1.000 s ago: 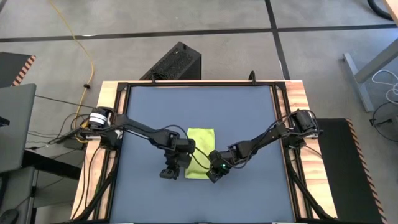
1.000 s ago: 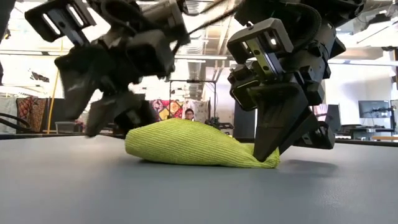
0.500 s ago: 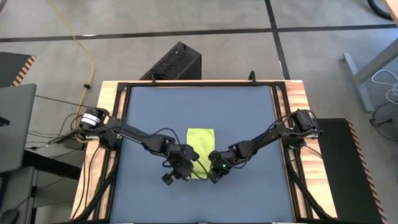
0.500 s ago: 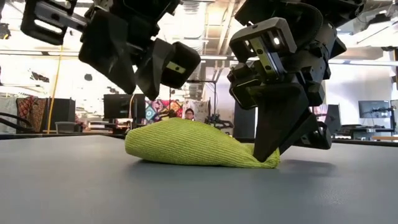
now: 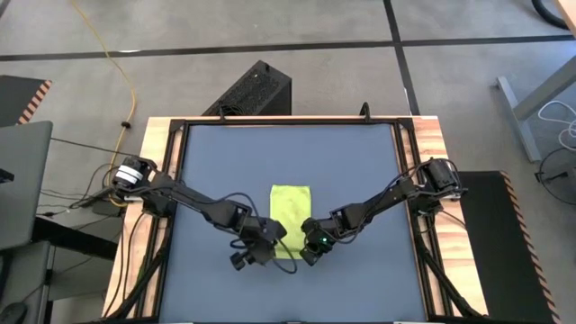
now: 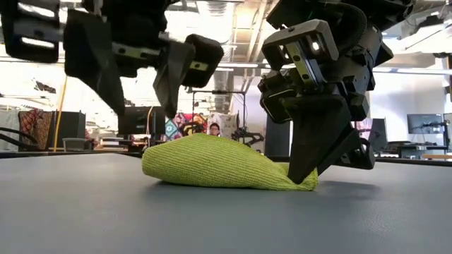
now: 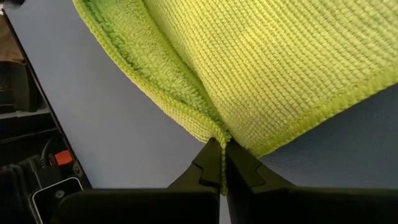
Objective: Roll towel
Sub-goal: Roll the green microfiber towel
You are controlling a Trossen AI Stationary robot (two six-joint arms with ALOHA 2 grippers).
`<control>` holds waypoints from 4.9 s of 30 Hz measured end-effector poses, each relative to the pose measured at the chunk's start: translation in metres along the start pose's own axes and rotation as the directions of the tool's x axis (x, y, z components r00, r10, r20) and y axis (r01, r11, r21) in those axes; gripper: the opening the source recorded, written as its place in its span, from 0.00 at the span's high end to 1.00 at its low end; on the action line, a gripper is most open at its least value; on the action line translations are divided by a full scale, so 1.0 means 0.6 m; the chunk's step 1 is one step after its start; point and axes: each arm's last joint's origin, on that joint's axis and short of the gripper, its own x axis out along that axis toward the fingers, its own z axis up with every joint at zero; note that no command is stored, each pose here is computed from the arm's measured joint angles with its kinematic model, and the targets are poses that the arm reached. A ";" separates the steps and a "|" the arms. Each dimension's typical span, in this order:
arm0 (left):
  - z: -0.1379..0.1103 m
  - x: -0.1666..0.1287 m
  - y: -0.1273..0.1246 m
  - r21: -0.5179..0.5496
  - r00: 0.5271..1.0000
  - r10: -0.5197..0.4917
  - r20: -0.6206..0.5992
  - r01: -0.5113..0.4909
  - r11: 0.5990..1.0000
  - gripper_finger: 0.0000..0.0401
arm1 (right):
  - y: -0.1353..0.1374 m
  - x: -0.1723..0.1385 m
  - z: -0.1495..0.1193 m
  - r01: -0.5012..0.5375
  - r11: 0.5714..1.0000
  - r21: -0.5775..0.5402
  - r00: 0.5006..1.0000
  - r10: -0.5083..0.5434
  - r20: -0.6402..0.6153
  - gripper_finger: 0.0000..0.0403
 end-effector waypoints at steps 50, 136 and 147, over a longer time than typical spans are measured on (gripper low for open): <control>-0.036 0.050 -0.019 -0.470 0.983 -0.059 -0.174 -0.030 0.882 1.00 | -0.003 -0.003 0.019 -0.039 0.999 0.018 0.999 0.038 0.022 0.93; -0.108 0.045 0.028 -0.726 0.979 -0.152 0.135 0.202 0.657 1.00 | 0.076 -0.005 -0.092 0.396 0.322 -0.860 0.900 0.051 0.433 0.50; -0.107 0.045 0.029 -0.725 0.980 -0.145 0.140 0.201 0.659 1.00 | 0.064 0.016 -0.092 0.369 0.349 -0.862 0.914 0.031 0.404 0.50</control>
